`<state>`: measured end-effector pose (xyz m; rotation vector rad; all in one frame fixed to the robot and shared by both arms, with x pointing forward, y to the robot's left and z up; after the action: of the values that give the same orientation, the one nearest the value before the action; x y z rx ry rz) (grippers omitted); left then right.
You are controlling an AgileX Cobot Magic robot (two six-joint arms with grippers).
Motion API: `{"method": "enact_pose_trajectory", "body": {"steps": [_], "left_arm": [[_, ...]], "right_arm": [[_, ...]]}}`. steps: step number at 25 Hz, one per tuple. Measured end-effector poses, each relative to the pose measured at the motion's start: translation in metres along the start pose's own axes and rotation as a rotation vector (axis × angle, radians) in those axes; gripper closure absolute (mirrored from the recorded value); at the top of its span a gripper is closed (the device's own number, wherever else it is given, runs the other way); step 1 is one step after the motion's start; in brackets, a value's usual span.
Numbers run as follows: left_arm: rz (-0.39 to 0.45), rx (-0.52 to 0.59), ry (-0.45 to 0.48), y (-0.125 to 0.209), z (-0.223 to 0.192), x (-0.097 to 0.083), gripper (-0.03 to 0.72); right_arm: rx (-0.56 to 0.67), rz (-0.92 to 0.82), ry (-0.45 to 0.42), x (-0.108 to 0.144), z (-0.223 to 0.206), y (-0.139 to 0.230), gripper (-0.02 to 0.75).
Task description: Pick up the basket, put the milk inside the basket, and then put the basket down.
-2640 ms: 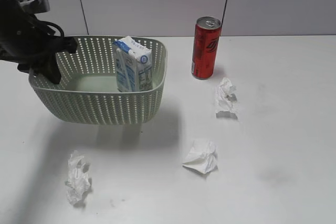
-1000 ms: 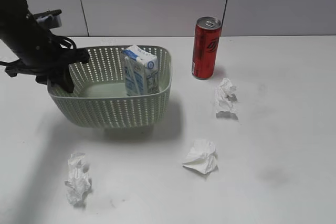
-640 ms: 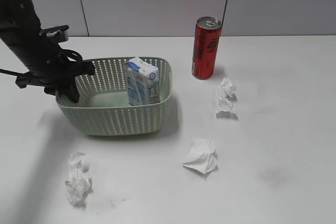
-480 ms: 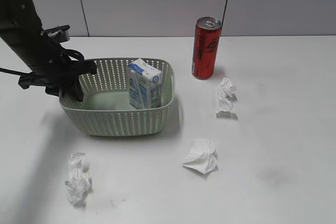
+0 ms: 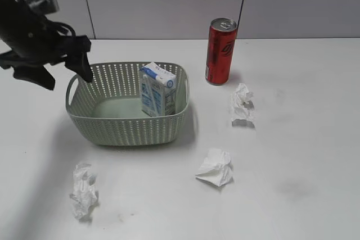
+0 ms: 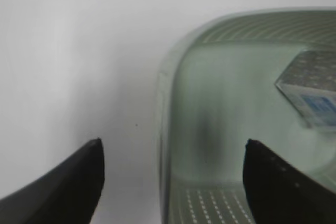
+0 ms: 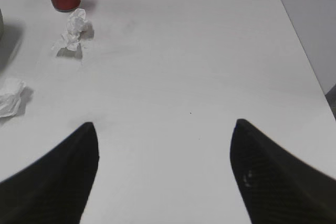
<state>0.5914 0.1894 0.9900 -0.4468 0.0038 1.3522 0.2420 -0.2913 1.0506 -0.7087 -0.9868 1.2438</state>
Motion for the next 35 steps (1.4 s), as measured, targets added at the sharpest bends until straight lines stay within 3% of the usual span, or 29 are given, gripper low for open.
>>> {"method": "enact_pose_trajectory", "body": {"steps": [5,13,23,27,30,35], "left_arm": [[-0.097,-0.102,-0.031,0.015,0.080,-0.015,0.092],[-0.223,-0.098,-0.179,0.078,0.159,-0.015,0.102],[-0.279,-0.171,-0.196,0.214,0.167,-0.004,0.102],[-0.356,-0.252,-0.210,0.260,0.154,0.003,0.102],[-0.407,-0.359,-0.225,0.278,0.149,0.006,0.102],[-0.427,-0.423,-0.233,0.289,0.151,0.007,0.102]], "right_arm": [[0.000,0.000,0.000,0.000,0.000,0.000,0.148],[0.000,0.000,0.000,0.000,0.000,0.000,0.148],[0.000,-0.001,0.000,0.000,0.000,0.000,0.148],[0.000,0.000,0.000,0.000,0.000,0.000,0.148],[0.000,0.000,0.000,0.000,0.000,0.000,0.148],[0.000,0.000,0.000,0.000,0.000,0.000,0.148]]}}
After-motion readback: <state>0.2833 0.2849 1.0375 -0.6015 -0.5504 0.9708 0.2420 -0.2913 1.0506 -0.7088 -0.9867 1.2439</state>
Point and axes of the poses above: a point on each arm's last joint axis where the gripper is mounted, z pointing back along that axis away from the gripper, x along the wrist's bending axis when the last joint is at zero, y = z × x, the point moved 1 cm from there along -z, pointing out along that axis toward the gripper, and after that the axes turned 13 degrees about -z, right-handed, at the moved point
